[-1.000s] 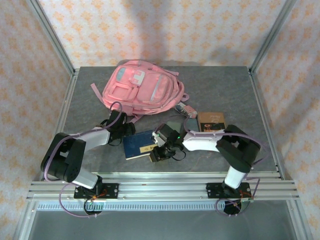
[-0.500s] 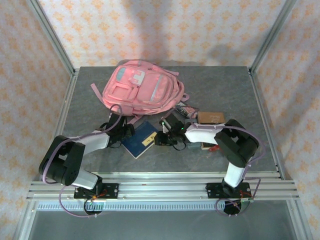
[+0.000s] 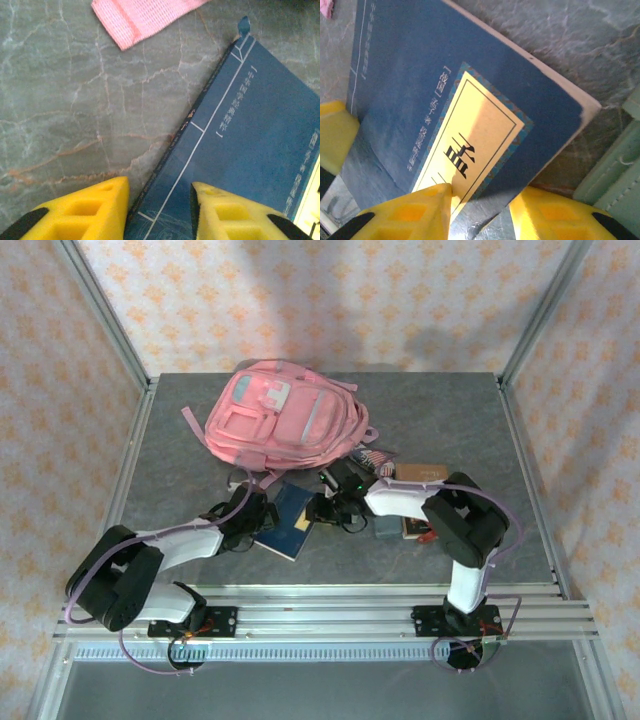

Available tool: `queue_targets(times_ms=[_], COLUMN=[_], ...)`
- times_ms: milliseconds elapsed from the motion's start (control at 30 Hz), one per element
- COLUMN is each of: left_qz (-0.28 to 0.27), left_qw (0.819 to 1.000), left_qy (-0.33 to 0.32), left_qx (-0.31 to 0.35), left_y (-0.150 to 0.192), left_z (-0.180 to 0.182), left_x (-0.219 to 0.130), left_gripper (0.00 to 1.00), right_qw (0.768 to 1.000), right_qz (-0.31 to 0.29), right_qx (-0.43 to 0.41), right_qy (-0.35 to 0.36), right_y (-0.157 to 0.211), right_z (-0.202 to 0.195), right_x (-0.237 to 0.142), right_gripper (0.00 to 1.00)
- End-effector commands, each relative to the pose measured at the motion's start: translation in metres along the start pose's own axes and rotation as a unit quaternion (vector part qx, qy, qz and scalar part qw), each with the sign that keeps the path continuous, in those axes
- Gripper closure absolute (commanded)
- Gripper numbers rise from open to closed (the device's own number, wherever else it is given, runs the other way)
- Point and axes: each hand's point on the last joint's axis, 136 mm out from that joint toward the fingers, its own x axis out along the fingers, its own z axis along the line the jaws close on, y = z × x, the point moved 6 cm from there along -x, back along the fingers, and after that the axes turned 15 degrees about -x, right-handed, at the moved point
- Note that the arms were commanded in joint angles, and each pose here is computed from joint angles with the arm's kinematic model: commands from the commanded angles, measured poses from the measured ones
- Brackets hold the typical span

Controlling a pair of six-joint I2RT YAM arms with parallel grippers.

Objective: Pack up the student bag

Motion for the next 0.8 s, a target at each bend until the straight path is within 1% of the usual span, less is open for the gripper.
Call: queue_targets(times_ms=[0,67,133,233,300,333,433,500,633,667,767], left_qz=[0.127,0.128,0.123,0.095,0.068,0.058,0.035,0.029,0.043,0.047,0.051], left_qw=[0.992,0.992,0.992,0.995,0.998,0.998,0.999,1.000,0.999,0.999,0.998], left_qy=[0.007,0.006,0.000,-0.006,-0.008,-0.006,0.001,-0.002,0.001,0.006,0.014], left_qx=[-0.011,-0.011,-0.010,-0.008,-0.006,-0.006,-0.006,-0.008,-0.016,-0.019,-0.030], left_y=[0.043,0.044,0.042,0.034,0.025,0.022,0.015,0.014,0.020,0.022,0.024], left_z=[0.006,0.007,0.008,0.006,0.003,0.001,-0.003,-0.003,0.001,0.000,0.002], left_x=[-0.005,-0.005,-0.005,-0.009,-0.014,-0.016,-0.018,-0.016,-0.007,-0.005,-0.002], left_gripper=[0.65,0.65,0.65,0.60,0.56,0.55,0.52,0.52,0.51,0.51,0.51], right_qw=[0.999,0.998,0.997,0.992,0.989,0.988,0.986,0.986,0.986,0.987,0.987], right_qz=[-0.029,-0.023,-0.015,-0.001,0.005,0.008,0.016,0.016,0.014,0.014,0.014], right_qx=[0.013,0.021,0.027,0.029,0.028,0.029,0.034,0.035,0.039,0.040,0.040], right_qy=[0.025,0.047,0.077,0.119,0.145,0.151,0.160,0.160,0.159,0.158,0.155], right_y=[-0.016,-0.014,-0.011,-0.003,0.004,0.007,0.014,0.016,0.018,0.018,0.020], right_z=[-0.009,-0.015,-0.022,-0.032,-0.039,-0.042,-0.048,-0.049,-0.050,-0.051,-0.050], right_x=[0.005,0.006,0.009,0.013,0.015,0.016,0.019,0.020,0.022,0.022,0.024], right_gripper=[0.63,0.64,0.67,0.75,0.84,0.87,0.89,0.93,0.96,0.98,0.99])
